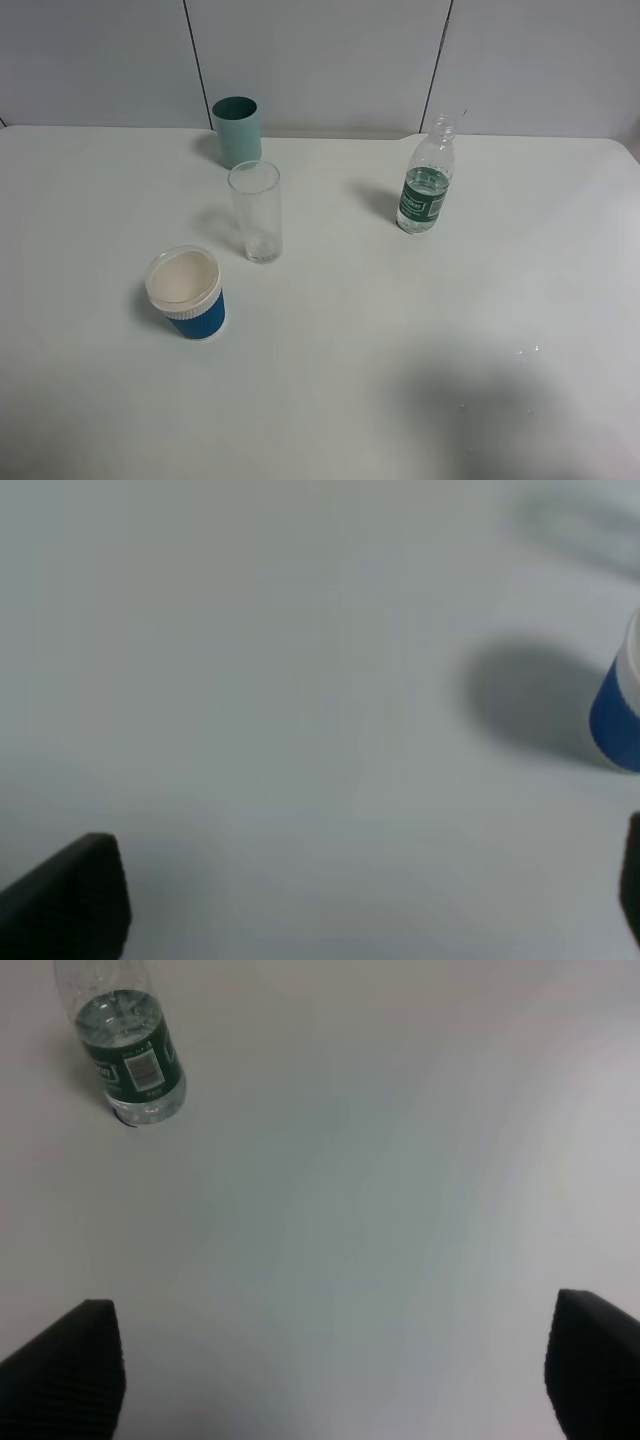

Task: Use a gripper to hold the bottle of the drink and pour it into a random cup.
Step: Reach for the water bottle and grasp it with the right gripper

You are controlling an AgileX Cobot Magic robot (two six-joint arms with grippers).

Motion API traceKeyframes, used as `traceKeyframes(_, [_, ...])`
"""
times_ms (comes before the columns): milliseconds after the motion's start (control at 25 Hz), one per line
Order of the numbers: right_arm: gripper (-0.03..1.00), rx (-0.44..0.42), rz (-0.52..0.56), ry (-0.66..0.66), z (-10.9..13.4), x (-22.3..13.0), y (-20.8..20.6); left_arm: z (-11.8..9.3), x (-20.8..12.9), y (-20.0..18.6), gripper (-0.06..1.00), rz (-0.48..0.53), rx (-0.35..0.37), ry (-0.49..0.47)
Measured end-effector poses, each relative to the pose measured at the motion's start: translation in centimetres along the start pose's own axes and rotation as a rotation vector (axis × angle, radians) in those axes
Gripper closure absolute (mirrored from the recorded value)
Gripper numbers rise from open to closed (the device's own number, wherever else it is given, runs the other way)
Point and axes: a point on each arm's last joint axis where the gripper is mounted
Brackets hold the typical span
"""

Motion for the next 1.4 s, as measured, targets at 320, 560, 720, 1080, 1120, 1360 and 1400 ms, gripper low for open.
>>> traceKeyframes(320, [0.13, 0.023, 0.097, -0.005, -0.1, 0.6, 1.3, 0.0, 0.0, 0.0, -0.05, 0.000, 0.000, 0.000])
traceKeyframes(560, [0.13, 0.030, 0.107, -0.001, 0.0, 0.7, 1.5, 0.0, 0.0, 0.0, -0.05, 0.000, 0.000, 0.000])
traceKeyframes(720, [0.13, 0.039, 0.105, -0.007, 0.1, 0.7, 1.5, 0.0, 0.0, 0.0, -0.05, 0.000, 0.000, 0.000])
traceKeyframes(1080, [0.13, 0.048, 0.104, -0.009, 0.1, 0.8, 1.5, 0.0, 0.0, 0.0, -0.05, 0.000, 0.000, 0.000])
traceKeyframes(1120, [0.13, 0.048, 0.104, -0.009, 0.1, 0.8, 1.5, 0.0, 0.0, 0.0, -0.05, 0.000, 0.000, 0.000])
traceKeyframes(1360, [0.13, 0.048, 0.104, -0.009, 0.1, 0.8, 1.5, 0.0, 0.0, 0.0, -0.05, 0.000, 0.000, 0.000])
traceKeyframes(1400, [0.13, 0.048, 0.104, -0.009, 0.1, 0.8, 1.5, 0.0, 0.0, 0.0, -0.05, 0.000, 0.000, 0.000])
Point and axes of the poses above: a point on each arm's last joint axis where the gripper is mounted, y pointing out along that axis toward the gripper, z along the wrist's bending axis when the last joint is at zero, x = y × z, and after that the axes turned 10 degrees about -y, right-handed
